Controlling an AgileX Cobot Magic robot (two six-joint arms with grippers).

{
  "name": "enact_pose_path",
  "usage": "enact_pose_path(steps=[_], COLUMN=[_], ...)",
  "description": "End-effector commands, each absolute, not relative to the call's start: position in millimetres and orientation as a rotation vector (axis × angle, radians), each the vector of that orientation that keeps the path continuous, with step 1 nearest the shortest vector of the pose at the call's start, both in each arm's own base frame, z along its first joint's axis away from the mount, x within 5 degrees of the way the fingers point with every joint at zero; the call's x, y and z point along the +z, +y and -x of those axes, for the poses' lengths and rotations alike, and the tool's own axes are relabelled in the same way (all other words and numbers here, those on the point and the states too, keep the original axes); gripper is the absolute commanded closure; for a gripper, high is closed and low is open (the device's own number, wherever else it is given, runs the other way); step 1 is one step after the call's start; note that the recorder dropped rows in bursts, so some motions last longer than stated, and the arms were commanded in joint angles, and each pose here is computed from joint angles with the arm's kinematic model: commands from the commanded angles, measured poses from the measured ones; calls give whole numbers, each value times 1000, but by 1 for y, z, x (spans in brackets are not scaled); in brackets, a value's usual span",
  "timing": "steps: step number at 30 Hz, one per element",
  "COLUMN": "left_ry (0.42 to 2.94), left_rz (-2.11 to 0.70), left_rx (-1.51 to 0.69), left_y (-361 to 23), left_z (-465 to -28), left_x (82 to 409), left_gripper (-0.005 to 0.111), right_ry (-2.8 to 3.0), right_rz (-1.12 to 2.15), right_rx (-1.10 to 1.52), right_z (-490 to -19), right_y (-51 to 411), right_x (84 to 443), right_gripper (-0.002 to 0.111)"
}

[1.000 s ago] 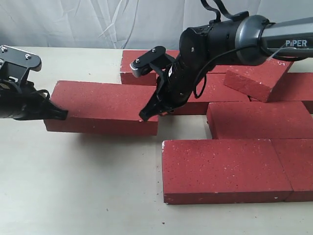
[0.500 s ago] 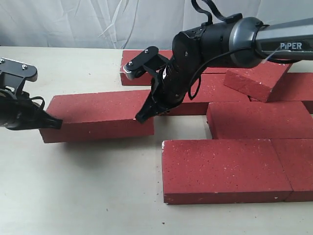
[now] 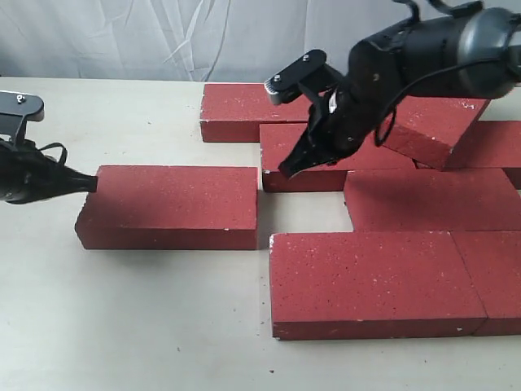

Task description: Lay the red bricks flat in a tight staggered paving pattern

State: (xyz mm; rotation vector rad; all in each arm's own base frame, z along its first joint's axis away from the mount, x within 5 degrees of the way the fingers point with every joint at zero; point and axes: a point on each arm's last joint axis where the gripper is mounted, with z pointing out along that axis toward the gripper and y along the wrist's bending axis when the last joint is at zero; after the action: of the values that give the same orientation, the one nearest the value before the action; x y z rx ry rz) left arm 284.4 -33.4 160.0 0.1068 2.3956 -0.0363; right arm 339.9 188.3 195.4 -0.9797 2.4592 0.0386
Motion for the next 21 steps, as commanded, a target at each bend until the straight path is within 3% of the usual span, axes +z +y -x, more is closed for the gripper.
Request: enact_pose_path(steps=[1,6,11,21], left_ry=[2322,2341,2606,2591], left_rz=[-191,-132,-218,-161], left_rx=[41,49,-121,-87], left_y=[-29,-14,-14,-12], left_z=[-292,-299,-306,-317], left_x=[166,168,154,138], left_gripper=[107,107,107,107], right_ry=[2371,2241,2226,2342], right_rz=[1130,1250,1224,1270], right_rx=[77,103,178,325], right_z=[-317,-318,-320,-332], right_y=[176,182,188,206], right_x=[204,206,212,186], right_gripper=[109,109,109,109])
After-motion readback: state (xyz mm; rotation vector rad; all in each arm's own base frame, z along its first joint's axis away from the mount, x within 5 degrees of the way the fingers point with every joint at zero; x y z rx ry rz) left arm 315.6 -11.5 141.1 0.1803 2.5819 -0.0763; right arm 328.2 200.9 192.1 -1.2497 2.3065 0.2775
